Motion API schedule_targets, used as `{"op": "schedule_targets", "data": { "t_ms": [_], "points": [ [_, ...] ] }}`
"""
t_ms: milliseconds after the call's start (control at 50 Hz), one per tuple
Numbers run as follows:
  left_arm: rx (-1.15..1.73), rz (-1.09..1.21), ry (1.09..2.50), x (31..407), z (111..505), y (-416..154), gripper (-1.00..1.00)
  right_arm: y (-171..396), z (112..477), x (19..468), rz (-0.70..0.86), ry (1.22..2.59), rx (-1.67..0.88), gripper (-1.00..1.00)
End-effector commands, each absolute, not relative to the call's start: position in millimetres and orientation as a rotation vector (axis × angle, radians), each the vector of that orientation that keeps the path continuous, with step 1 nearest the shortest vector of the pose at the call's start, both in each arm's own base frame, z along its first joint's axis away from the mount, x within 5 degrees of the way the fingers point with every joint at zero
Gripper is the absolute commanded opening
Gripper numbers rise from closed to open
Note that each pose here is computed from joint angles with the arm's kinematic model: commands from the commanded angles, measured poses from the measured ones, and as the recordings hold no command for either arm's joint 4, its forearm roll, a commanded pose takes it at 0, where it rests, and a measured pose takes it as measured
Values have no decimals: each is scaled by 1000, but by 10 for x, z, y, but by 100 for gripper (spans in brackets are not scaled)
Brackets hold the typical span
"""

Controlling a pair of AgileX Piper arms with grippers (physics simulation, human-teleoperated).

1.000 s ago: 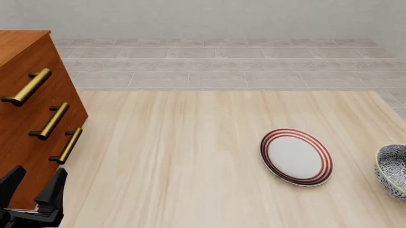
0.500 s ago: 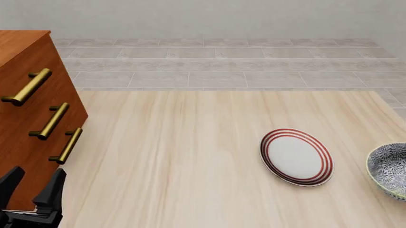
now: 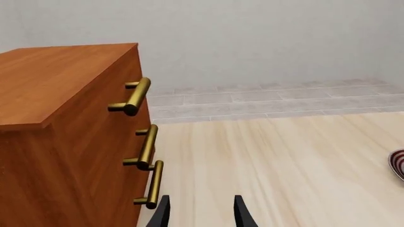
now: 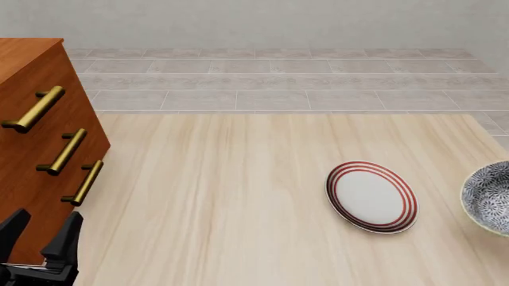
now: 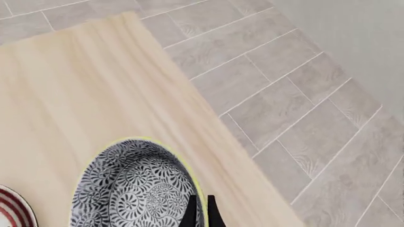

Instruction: Put the bowl on top of the cabinet.

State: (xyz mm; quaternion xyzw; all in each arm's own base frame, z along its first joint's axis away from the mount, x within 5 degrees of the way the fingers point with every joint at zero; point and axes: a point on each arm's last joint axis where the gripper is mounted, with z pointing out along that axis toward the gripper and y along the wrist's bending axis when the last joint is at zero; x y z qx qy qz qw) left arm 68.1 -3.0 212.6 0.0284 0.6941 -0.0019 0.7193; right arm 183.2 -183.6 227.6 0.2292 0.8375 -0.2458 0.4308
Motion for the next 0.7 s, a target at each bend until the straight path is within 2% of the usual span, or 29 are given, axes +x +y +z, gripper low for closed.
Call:
{"op": "schedule_targets", "data": {
  "t_ms": [20, 300, 700],
  "points": [
    [63, -4, 1534, 680, 2126, -29, 100, -1667, 2623, 1810, -611, 1992, 531, -100],
    [61, -6, 1532, 677, 2128, -29, 100, -1484, 2819, 1820, -601, 1940, 448, -100],
    [62, -8, 1527, 668, 2130, -30, 100, -1208, 3008, 1963, -504, 1910, 342, -100]
  ]
}}
